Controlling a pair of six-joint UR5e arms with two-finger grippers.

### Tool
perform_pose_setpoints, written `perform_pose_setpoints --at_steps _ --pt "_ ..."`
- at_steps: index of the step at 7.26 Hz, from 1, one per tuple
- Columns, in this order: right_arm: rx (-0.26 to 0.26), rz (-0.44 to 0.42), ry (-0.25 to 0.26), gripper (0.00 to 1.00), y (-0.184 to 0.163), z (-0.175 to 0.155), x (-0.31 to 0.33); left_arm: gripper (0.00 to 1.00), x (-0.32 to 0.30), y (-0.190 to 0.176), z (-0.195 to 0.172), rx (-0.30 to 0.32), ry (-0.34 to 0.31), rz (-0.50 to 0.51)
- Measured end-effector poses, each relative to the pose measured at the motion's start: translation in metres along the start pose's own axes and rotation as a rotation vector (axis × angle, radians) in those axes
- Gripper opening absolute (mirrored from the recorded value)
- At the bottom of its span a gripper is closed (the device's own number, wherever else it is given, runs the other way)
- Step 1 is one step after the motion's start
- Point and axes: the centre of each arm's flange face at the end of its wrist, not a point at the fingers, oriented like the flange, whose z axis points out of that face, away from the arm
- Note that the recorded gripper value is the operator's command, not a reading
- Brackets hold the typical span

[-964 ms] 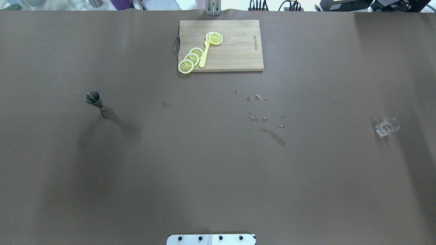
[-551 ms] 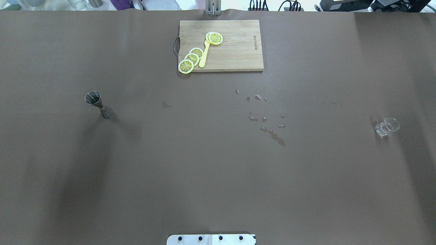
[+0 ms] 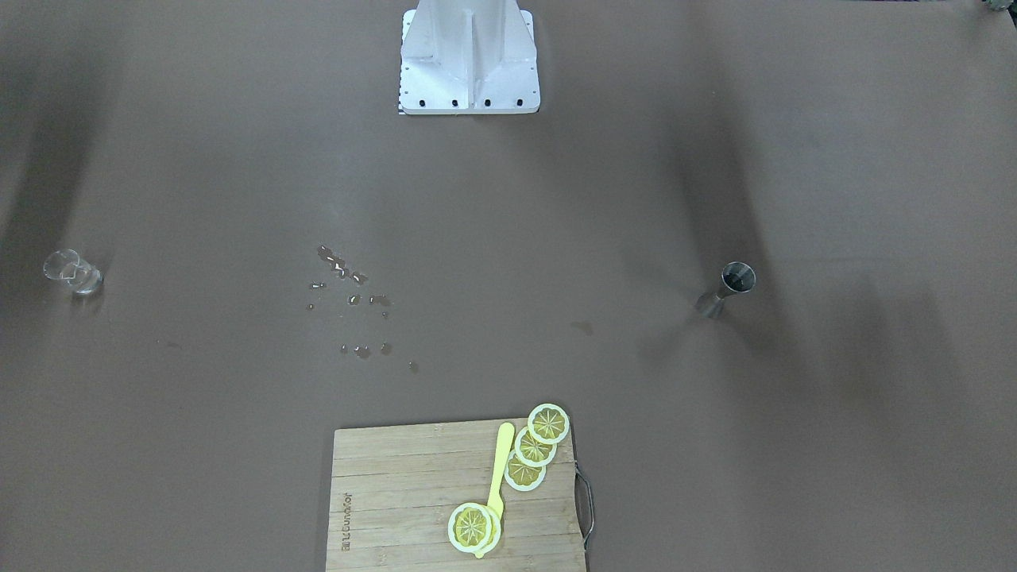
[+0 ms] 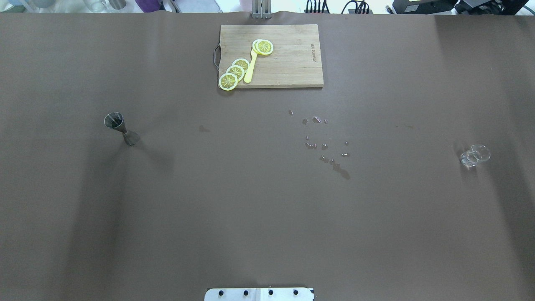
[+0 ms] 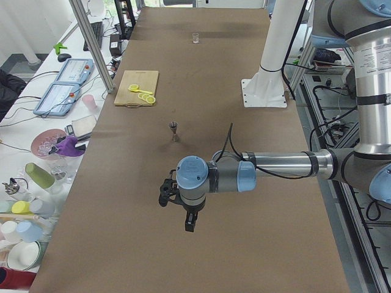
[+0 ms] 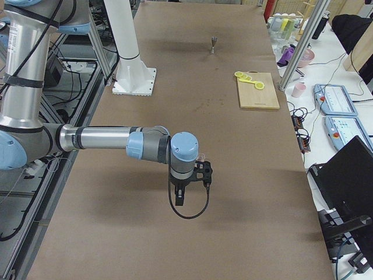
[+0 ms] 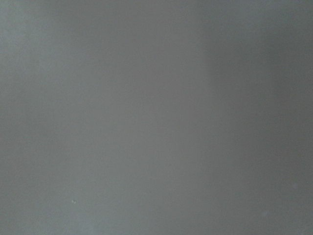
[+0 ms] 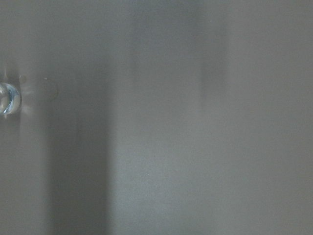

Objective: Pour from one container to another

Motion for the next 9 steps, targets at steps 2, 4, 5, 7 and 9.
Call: perform_pose_setpoints --at_steps 2,4,5,7,9 --pt "-0.010 0.009 0.005 1.00 0.000 0.005 0.005 0.98 -0.007 0.004 -0.004 -0.022 -0.026 -0.018" --pt "-0.006 0.003 0.017 1.00 -0.001 0.007 0.008 0.98 -0.002 -0.004 -0.012 -0.008 -0.029 -0.028" --pt "-0.010 0.005 0.018 1.00 -0.001 0.011 0.011 0.98 0.001 -0.012 -0.018 0.006 -0.033 -0.059" --pt "-0.013 0.007 0.018 1.00 -0.001 0.014 0.014 0.98 0.013 -0.026 -0.030 0.037 -0.039 -0.104" --pt "-0.011 0.005 0.017 1.00 -0.001 0.013 0.013 0.98 0.019 -0.028 -0.034 0.048 -0.041 -0.103"
